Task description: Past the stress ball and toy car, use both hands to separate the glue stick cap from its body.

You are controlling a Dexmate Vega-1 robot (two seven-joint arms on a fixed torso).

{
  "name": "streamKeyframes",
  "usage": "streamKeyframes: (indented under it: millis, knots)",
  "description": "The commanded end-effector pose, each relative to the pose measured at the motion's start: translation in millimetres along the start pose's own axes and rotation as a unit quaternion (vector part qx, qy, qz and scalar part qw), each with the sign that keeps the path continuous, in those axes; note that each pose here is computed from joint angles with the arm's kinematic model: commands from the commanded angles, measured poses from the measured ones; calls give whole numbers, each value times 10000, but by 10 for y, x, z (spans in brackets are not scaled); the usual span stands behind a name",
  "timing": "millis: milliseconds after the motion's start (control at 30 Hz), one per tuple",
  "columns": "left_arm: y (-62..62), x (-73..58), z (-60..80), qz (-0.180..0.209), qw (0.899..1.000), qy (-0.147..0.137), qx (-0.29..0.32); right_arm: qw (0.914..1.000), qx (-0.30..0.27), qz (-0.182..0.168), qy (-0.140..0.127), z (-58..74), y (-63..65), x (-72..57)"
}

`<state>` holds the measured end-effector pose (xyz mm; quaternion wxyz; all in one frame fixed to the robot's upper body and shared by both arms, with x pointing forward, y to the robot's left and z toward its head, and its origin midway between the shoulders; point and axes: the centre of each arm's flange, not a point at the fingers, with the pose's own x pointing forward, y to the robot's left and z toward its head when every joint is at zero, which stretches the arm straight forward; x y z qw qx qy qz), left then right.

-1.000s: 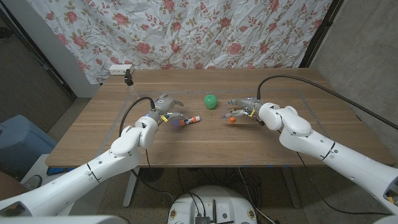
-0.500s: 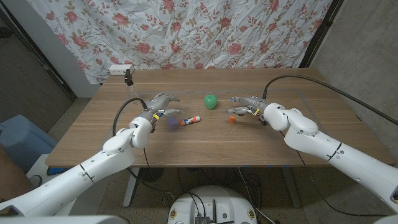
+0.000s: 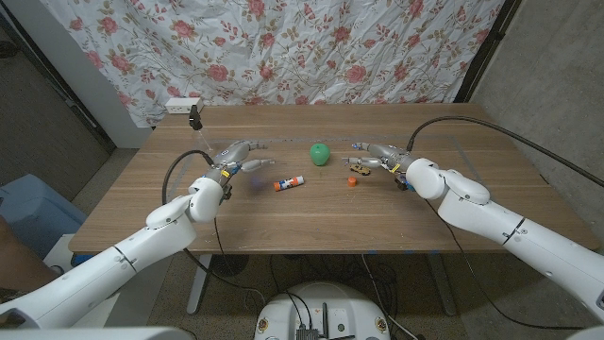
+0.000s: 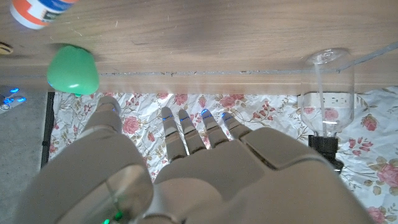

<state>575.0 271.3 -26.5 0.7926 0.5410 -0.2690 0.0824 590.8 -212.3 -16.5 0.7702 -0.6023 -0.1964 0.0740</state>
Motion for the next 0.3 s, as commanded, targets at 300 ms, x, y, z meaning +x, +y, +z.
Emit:
streamKeyframes:
  millis: [300]
  knots:
    - [-97, 280, -273, 630, 9828, 148, -1727, 9888, 1369, -556, -203, -230, -99, 39]
